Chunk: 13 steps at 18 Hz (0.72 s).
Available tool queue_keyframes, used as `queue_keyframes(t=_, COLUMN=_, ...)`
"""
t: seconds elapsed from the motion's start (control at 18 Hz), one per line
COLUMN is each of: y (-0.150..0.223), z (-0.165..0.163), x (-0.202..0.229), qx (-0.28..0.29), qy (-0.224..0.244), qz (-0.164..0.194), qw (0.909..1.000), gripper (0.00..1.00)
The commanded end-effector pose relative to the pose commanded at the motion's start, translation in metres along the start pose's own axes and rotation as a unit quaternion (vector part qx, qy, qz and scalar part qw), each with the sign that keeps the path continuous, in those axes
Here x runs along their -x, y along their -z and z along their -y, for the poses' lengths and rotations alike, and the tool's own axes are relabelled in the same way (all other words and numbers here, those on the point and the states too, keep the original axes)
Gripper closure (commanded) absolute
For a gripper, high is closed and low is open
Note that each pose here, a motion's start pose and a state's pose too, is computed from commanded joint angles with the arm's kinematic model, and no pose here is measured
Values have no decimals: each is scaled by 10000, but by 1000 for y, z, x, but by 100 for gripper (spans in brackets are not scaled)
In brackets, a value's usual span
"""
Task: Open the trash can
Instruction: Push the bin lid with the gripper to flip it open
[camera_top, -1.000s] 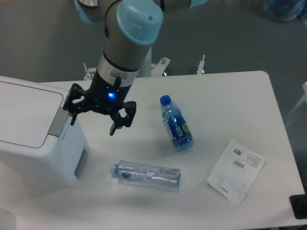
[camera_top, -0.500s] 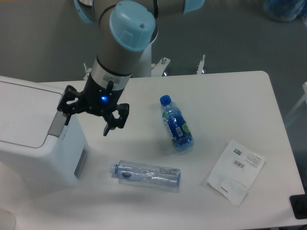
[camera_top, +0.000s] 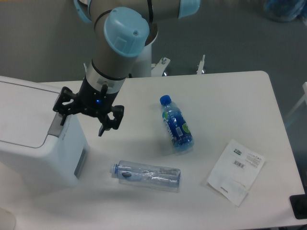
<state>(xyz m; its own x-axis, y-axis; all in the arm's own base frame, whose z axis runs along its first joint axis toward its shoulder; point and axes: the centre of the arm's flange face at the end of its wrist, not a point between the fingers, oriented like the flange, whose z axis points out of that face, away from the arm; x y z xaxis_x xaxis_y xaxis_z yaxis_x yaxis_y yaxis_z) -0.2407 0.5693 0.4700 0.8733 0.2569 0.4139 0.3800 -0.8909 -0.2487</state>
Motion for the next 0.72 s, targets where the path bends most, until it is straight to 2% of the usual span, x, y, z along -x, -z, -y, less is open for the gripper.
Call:
queue_keyframes(t=0.39, y=-9, z=-3, x=3, qx=80, qy=22, qz=-28, qw=10000, gripper=0)
queue_keyframes(t=0.72, y=6, z=1, x=-3, qx=-53, qy=-52, qz=10, qw=10000, gripper=0)
